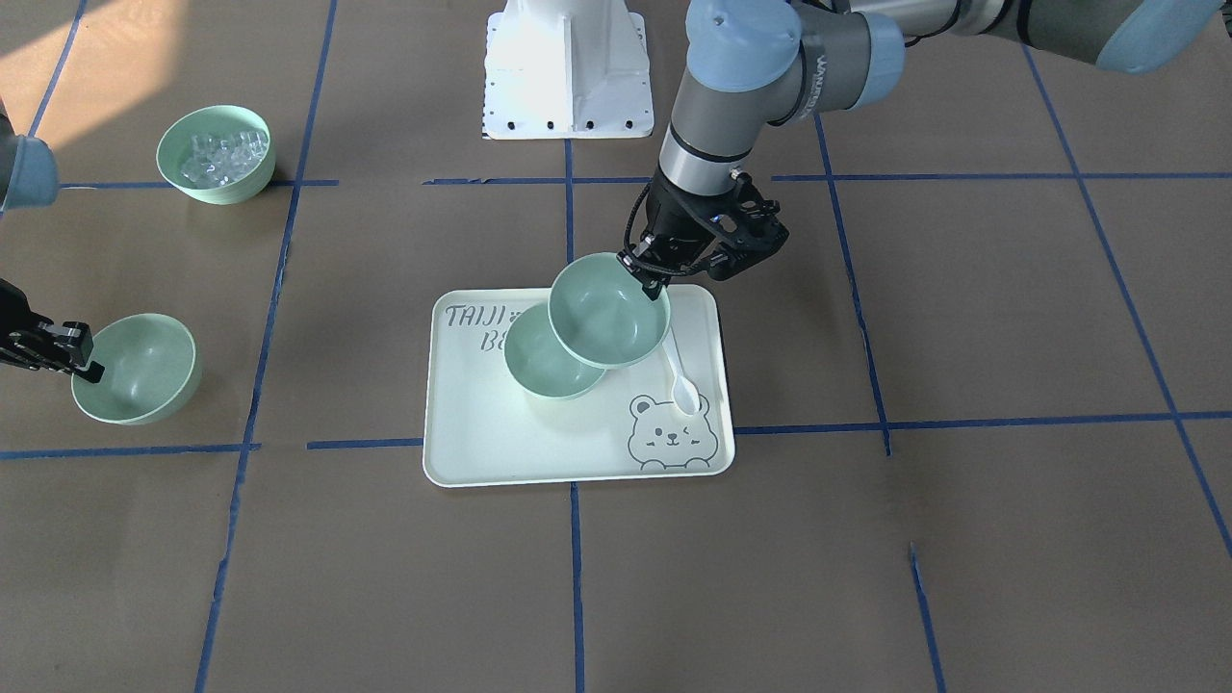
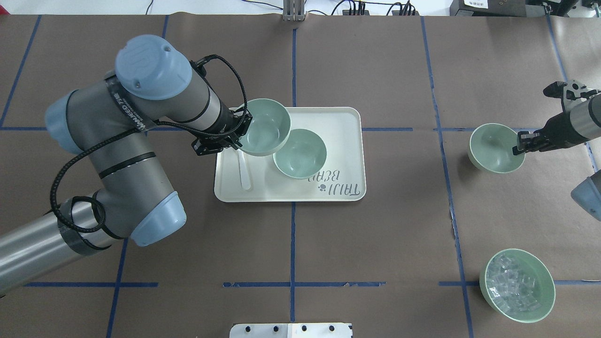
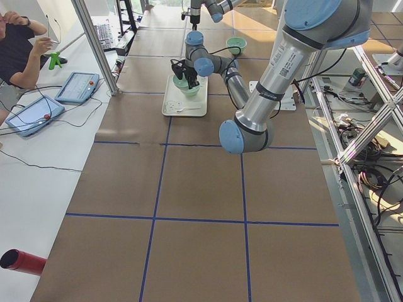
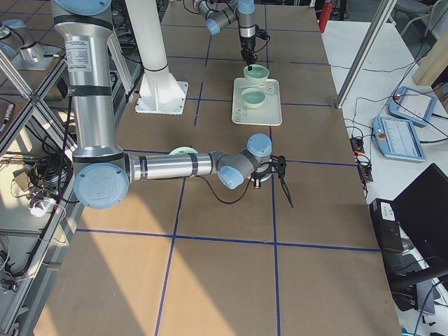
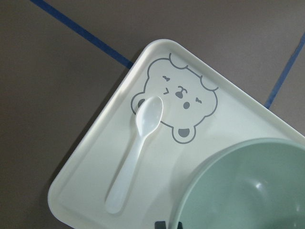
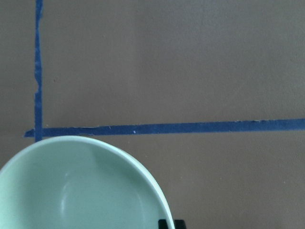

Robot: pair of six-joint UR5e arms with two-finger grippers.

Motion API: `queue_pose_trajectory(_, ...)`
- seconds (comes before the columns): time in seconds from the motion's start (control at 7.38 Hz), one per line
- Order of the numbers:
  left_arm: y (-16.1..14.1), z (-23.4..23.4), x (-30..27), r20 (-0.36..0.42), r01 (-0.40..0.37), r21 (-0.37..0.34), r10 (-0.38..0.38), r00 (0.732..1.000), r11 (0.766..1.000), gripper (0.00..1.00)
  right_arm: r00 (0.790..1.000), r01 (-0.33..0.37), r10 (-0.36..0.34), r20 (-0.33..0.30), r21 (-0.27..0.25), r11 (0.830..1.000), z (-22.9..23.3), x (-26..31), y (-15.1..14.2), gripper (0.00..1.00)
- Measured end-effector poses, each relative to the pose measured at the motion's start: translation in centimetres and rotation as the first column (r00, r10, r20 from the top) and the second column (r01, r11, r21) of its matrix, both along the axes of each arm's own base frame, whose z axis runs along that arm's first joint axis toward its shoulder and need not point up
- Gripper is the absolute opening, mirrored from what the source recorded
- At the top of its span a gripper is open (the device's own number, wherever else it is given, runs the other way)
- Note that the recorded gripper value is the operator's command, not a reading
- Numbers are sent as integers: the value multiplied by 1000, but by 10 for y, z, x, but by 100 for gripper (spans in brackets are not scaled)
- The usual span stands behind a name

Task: Stack green bowls together

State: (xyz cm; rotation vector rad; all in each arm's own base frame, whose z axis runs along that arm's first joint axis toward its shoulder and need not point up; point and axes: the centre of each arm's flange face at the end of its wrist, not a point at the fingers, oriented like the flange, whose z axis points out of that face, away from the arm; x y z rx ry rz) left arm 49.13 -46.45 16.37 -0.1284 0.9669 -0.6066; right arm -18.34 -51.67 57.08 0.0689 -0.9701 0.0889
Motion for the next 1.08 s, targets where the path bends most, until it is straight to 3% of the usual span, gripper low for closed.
queue_pose_trajectory(0.54,-4,-11,39,22,33,20,-34,999,999,0,997,-21,21,79,0,1000,-27,32,-22,0)
queue_pose_trajectory(0.95,-3,-3,59,18,28,28,-28,999,999,4,995,-28,27,93,3,1000,-31,39,-25,0)
queue_pose_trajectory(1.08,-2,0,63,22,23,28,-24,999,999,99,995,-30,29,95,3,1000,-32,41,-25,0)
